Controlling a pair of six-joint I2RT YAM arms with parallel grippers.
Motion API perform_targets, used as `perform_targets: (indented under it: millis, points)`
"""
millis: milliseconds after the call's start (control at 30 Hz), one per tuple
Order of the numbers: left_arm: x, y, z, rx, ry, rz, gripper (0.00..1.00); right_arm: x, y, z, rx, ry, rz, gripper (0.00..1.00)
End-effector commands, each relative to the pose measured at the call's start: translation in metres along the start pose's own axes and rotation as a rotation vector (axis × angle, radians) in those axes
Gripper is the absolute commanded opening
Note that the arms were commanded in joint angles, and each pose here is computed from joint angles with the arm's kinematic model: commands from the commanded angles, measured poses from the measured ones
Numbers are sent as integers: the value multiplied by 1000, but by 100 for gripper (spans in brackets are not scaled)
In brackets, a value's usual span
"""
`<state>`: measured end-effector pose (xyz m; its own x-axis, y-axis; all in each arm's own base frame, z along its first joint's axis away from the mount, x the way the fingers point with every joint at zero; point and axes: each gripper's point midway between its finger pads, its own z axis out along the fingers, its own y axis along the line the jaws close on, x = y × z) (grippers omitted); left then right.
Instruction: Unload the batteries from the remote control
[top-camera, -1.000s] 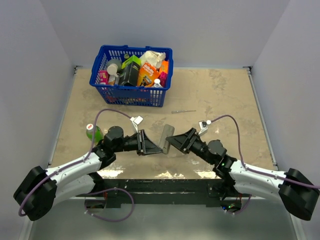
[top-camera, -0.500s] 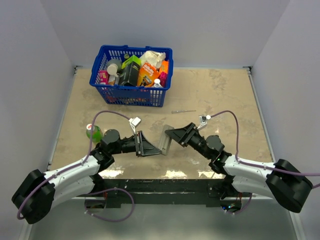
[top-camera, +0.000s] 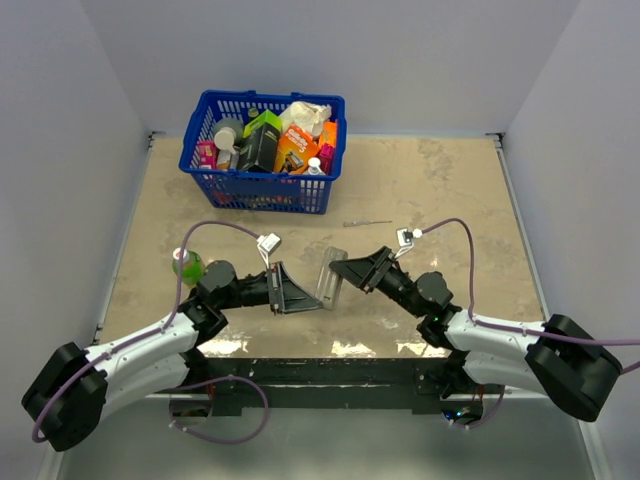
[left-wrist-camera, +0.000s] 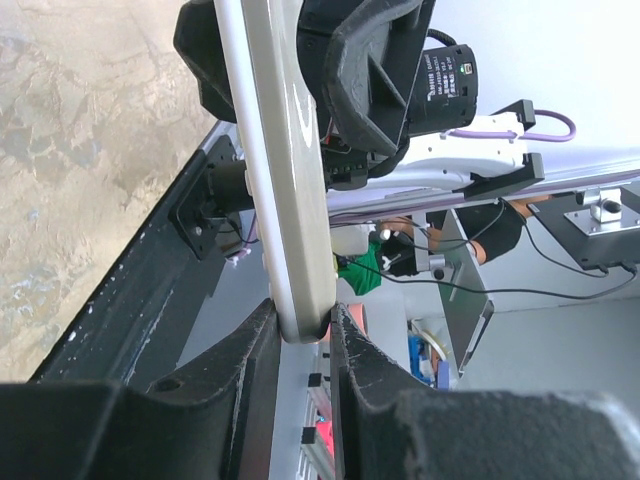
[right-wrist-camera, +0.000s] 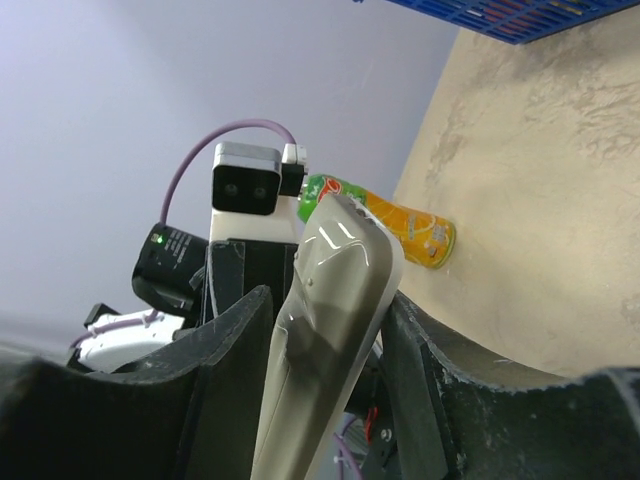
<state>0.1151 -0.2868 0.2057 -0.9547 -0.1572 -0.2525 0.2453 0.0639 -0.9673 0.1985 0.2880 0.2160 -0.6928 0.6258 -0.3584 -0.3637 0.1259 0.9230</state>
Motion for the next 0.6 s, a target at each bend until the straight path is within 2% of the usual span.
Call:
perform_targets:
  millis: [0, 333, 567]
  points:
    - [0, -15, 0, 42, 14, 49, 0, 3, 24, -5, -118, 27, -54, 52]
    - [2, -24, -1, 65, 37, 77, 0, 0, 26, -3, -123, 21, -65, 52]
    - [2, -25, 0, 59, 50, 85, 0, 1, 25, -3, -125, 45, -72, 59]
